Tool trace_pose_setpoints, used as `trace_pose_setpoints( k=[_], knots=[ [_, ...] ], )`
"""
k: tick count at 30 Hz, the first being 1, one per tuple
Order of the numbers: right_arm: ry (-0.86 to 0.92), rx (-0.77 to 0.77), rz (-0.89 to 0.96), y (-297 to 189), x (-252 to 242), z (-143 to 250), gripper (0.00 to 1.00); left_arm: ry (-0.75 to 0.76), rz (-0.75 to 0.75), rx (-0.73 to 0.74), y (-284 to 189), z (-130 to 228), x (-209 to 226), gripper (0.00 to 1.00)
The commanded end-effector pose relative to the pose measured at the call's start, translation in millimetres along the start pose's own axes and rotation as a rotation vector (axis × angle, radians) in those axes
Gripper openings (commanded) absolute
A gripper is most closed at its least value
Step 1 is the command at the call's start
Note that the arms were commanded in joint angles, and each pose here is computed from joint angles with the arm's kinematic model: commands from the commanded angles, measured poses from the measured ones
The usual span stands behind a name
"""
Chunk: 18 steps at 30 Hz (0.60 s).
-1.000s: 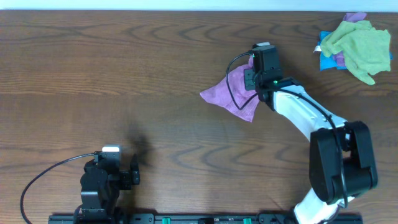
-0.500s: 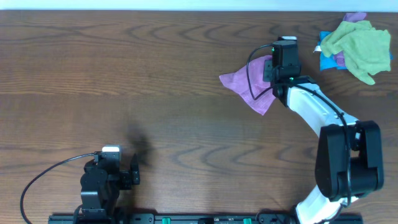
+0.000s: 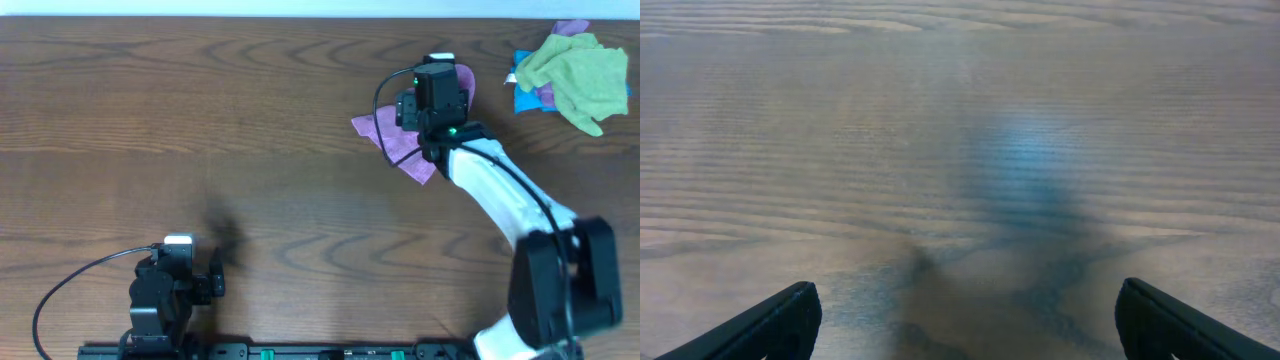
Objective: Fold the cloth
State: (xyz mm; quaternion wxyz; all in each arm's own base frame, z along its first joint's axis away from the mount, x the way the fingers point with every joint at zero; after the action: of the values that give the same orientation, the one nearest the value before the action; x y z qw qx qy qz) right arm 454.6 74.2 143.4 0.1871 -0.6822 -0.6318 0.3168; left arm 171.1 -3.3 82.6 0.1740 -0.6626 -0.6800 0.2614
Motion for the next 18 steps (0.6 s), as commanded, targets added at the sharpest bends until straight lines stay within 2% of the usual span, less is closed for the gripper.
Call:
trace_pose_setpoints(
  k=[1,9,18],
  knots=[
    [0.104,-0.046,0.012,-31.4,-11.5,-22.2,0.81,0.009,-0.011,0.032,1.9,9.3,2.2,0.95],
    [0.11,0.09,0.105,-54.5,-38.3,7.4,0.82,0.009,-0.012,0.032,1.9,9.3,2.2,0.95],
    [0.18,0.13,0.014,-22.3,-67.8,15.8,0.75,0.009,-0.012,0.032,1.9,9.3,2.2,0.95]
  ],
)
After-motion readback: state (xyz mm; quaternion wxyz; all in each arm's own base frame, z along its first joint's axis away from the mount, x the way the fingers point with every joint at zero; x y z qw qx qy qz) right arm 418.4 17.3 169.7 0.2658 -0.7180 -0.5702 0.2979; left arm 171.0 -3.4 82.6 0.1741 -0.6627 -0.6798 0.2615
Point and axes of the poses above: each gripper's point midway between its finger pads, its own y axis out along the fingers, its own x axis along the line the jaws close on, z = x × y, the point moved 2 cm from there along -y, back along the fingers, and after that the axes turned 8 degrees about -y, right-handed, at the moved point
